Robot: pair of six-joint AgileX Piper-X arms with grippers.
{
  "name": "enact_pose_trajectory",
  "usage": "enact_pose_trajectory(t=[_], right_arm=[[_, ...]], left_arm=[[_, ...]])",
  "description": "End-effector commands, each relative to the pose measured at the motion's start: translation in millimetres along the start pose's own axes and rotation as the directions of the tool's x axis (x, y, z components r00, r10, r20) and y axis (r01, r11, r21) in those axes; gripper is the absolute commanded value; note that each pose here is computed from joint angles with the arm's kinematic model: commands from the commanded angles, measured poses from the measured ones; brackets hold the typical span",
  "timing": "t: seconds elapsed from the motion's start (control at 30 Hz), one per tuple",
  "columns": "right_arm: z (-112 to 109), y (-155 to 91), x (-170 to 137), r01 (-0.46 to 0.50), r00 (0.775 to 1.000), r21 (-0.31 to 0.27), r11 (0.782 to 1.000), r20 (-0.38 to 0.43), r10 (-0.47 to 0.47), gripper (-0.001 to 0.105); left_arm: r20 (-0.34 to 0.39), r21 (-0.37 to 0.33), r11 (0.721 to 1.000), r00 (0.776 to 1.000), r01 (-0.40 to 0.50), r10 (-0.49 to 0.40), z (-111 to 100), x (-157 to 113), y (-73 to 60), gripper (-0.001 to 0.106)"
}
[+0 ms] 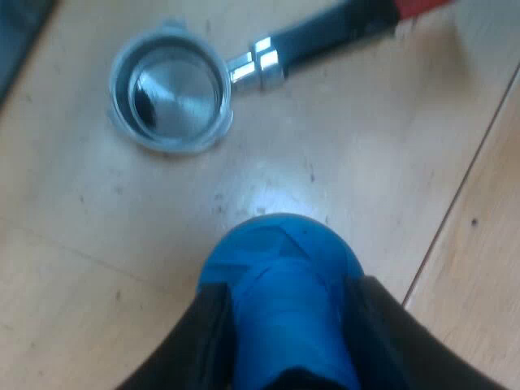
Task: Grind coffee beans and then tamp
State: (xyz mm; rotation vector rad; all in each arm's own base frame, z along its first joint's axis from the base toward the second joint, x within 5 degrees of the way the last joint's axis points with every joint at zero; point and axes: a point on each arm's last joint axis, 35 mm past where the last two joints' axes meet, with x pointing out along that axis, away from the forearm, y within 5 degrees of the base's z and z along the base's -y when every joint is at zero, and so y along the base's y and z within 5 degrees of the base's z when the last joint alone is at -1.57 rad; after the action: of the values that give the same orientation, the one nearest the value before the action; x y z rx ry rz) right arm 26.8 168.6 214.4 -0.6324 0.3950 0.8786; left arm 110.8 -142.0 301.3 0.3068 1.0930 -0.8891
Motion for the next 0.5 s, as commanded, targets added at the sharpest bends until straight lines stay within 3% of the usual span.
enact_pose_trajectory(t=[0.03,0.17,0.33,0.5], right_arm=[[-7.8,1.9,4.4,0.014,0.999,0.034,0.999,0.042,-0.016,0.082],[-26.4,0.9,14.5,0.090,0.992,0.085,0.992,0.078,-0.096,0.082],[-34.7,-7.0,22.6,0.130,0.985,0.156,0.979,0.096,-0.146,0.082],[-43.1,-13.1,30.1,0.062,0.992,0.130,0.990,0.104,-0.076,0.082]], left_arm=[[0.033,-0.001,1.000,0.999,0.002,-0.002,4.3,-9.8,-3.2,0.000],[0.040,0.000,1.000,0.999,0.002,-0.002,5.7,-11.6,-3.6,0.000],[0.039,0.000,1.000,0.999,0.004,-0.004,5.7,-11.6,-3.7,0.000],[0.051,0.003,1.000,0.999,0.005,-0.006,8.8,-9.5,-3.6,0.000]])
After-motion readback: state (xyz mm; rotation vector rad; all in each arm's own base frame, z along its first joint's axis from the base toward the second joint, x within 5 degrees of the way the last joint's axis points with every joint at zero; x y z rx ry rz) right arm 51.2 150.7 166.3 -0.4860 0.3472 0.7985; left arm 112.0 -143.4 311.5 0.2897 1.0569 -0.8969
